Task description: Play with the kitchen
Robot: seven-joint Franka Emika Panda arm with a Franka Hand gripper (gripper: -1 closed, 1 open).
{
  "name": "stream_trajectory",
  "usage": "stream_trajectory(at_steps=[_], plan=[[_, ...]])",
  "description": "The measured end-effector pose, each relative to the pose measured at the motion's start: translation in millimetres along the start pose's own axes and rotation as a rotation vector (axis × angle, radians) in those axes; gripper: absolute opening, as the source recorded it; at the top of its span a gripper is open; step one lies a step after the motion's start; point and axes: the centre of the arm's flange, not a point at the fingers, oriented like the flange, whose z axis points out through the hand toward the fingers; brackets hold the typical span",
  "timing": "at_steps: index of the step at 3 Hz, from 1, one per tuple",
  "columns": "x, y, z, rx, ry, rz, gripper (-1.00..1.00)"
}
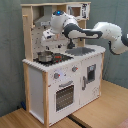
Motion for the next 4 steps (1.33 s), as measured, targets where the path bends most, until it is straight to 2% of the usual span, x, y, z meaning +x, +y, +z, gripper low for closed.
stream_trajectory(at_steps=[1, 2, 3, 4], plan=[[8.5, 9.5, 37.3, 0.028, 0.034, -0.041, 1.0], [24.2, 14.9, 48.4, 0.011, 0.123, -0.078, 1.0], [25.3, 15.0, 48.7, 0.01, 0.128, -0.079, -1.0], [44.9, 13.5, 49.4, 0.025, 0.201, -0.016, -1.0]])
